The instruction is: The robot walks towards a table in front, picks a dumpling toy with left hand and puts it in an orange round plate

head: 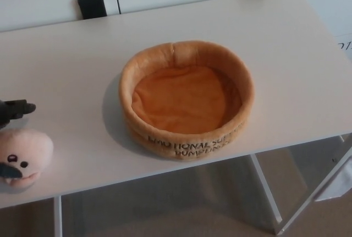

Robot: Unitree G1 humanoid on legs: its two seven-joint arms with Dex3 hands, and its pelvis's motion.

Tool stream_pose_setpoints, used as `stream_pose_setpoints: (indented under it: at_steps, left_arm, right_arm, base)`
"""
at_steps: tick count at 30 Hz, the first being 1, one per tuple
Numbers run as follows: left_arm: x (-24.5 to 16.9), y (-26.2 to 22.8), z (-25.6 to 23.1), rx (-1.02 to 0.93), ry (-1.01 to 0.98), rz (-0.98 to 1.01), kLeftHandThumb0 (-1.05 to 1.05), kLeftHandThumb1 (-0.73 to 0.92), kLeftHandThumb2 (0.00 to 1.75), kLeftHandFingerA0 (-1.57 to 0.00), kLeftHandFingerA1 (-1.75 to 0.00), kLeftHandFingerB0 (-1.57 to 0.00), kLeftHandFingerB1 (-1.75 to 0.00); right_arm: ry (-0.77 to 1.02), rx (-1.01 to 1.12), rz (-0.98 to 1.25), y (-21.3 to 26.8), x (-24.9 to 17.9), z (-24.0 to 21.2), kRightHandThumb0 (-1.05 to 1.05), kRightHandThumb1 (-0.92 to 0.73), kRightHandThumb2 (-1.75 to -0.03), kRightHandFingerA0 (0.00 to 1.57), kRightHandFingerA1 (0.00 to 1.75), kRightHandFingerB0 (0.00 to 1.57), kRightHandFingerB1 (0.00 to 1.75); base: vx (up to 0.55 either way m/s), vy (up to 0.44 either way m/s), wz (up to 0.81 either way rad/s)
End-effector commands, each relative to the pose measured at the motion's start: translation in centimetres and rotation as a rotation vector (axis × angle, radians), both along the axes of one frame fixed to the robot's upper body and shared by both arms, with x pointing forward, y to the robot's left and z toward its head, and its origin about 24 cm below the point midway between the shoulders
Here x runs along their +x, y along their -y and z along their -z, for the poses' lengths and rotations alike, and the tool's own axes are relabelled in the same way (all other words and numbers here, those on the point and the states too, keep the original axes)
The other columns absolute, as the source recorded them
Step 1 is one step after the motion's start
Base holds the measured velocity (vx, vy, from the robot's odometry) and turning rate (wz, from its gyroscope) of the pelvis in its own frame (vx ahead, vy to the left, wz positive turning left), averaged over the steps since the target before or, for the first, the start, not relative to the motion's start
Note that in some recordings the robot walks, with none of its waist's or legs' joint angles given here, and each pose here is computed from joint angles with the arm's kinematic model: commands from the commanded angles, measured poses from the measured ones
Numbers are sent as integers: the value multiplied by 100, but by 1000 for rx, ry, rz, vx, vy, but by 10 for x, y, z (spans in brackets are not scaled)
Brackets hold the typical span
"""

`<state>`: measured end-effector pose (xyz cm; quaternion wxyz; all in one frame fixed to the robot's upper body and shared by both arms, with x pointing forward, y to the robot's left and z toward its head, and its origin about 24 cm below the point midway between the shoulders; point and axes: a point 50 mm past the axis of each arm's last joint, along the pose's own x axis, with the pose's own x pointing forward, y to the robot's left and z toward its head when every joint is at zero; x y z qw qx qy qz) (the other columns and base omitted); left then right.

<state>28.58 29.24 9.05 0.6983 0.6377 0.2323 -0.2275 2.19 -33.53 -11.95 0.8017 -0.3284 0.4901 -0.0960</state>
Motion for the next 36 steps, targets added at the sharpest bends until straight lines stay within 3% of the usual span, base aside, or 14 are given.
stream_pose_setpoints:
  at_steps: [1,6,7,10,11,21,22,23,24,26,27,29,30,36]
  left_arm:
    - [-1,-1,8,40,-20,-15,-92,37,74,0,-16,0,-7]
    - [-3,1,12,44,-27,-18,-90,37,74,0,-16,0,-8]
    - [-2,4,18,49,-31,-9,-81,49,56,-1,-27,0,-15]
    - [-2,6,20,52,-32,-5,-81,49,56,-1,-27,0,-15]
    - [-2,8,23,53,-30,13,-82,45,58,-24,-38,0,-22]
    - [-3,10,29,55,-23,43,-82,45,58,-24,-38,0,-22]
    - [-5,11,31,69,-26,51,-73,37,76,-65,-73,-5,-19]
    - [-7,12,33,86,-28,61,-73,37,76,-65,-73,-5,-19]
    - [-10,16,39,72,-77,61,-19,71,62,-92,-69,-51,-38]
    - [-14,20,46,50,-136,59,-19,71,62,-92,-69,-51,-38]
    - [-15,21,47,46,-148,69,-18,79,63,-102,-86,-76,-48]
    - [-16,22,48,38,-136,82,-18,83,64,-98,-104,-86,-61]
    - [-17,23,49,16,-102,87,-16,83,70,-95,-116,-81,-80]
    - [-19,26,50,-23,34,110,-19,81,64,-79,-142,-70,-103]
  right_arm:
    - [-3,-7,12,5,-2,-2,-41,-69,-61,89,59,39,33]
    - [-16,-1,16,5,-4,-2,-41,-69,-62,89,56,38,33]
    - [-14,-4,11,5,-3,-2,-41,-69,-61,86,51,37,32]
    - [-13,-6,9,5,-3,-2,-41,-69,-61,86,51,37,32]
    - [-13,-5,10,5,-2,-2,-42,-69,-62,91,59,39,33]
    - [-14,-4,12,5,-1,-1,-42,-69,-62,91,59,39,33]
    - [-14,-3,9,4,-2,-1,-49,-52,-85,87,72,29,46]
    - [-15,-1,5,4,-3,-1,-49,-52,-85,87,72,29,46]
    - [-10,3,6,4,-2,-2,-41,-70,-61,84,50,36,32]
    - [-5,8,8,5,0,-2,-41,-70,-61,84,50,36,32]
    - [-3,8,8,5,1,-2,-41,-70,-62,88,52,37,33]
    - [-1,10,8,5,2,-2,-41,-70,-62,87,50,37,33]
    - [-4,13,11,5,3,-2,-41,-70,-61,85,50,37,32]
    - [-8,14,12,5,5,-2,-44,-69,-61,90,56,39,33]
  base:
    - [0,0,0]
    - [0,0,0]
    - [0,0,0]
    - [0,0,0]
    - [0,0,0]
    - [0,0,0]
    - [0,0,0]
    - [0,0,0]
    - [0,0,0]
    - [0,0,0]
    - [0,0,0]
    - [0,0,0]
    - [0,0,0]
    - [0,0,0]
